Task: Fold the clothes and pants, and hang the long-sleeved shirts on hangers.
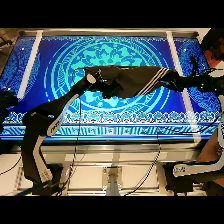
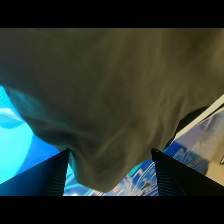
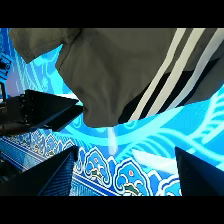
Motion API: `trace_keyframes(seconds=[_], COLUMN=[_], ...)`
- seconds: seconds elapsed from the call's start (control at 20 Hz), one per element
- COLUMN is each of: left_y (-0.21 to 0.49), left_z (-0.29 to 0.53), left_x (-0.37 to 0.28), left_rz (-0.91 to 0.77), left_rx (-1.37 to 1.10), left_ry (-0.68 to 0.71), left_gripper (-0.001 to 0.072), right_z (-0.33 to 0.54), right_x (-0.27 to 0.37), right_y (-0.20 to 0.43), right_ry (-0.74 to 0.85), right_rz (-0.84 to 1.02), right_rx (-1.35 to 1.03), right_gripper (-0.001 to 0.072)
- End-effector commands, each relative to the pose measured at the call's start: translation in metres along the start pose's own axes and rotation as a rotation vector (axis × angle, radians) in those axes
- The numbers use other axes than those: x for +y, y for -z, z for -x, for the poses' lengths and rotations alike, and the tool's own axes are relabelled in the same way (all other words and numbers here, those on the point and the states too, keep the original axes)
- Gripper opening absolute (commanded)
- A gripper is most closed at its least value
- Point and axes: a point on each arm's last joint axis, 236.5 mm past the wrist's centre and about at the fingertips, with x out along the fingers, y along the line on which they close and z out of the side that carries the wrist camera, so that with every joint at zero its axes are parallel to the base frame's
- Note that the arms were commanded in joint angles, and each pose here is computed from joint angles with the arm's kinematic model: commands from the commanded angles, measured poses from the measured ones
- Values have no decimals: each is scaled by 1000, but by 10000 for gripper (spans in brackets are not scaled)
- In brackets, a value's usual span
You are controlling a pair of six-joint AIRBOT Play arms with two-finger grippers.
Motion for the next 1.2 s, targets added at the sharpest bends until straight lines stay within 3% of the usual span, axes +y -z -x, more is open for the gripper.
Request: trace_keyframes(seconds=[0.0,0.1,0.15,0.25,0.3,0.4,0.55,0.6,0.65,0.7,0.75,0.95,1.15], left_y=[-9,-9,-9,-10,-12,-15,-16,-15,-13,-12,-11,-13,0], left_z=[-12,-18,-20,-23,-23,-19,2,13,28,43,60,141,210], left_x=[-1,-1,-2,-4,-4,-9,-32,-41,-47,-47,-44,-19,-6], left_rz=[73,114,140,190,192,167,-14,-86,-162,-243,-348,-604,-711], left_rx=[-40,-36,-34,-26,-32,-43,-60,-58,-56,-57,-63,-89,-74], left_ry=[42,61,75,103,106,120,148,155,140,98,28,-294,-493], left_gripper=[579,578,518,152,7,4,1,0,1,0,0,1,2], right_z=[0,0,0,0,0,0,0,0,0,0,0,1,6], right_x=[1,1,1,1,1,1,0,0,0,1,1,13,25], right_y=[0,0,0,0,0,-1,-1,-1,-1,-1,-1,-14,-29], right_ry=[-2,-2,-3,-3,-3,-2,0,1,0,-1,-1,-53,-89], right_rz=[-2,-2,-2,-2,-2,-2,-1,-1,-1,-1,-5,-28,-36], right_rx=[-1,-1,-2,-2,-2,-3,-4,-4,-3,-3,-6,-59,-110], right_gripper=[687,687,687,684,684,683,680,635,407,90,14,17,17])
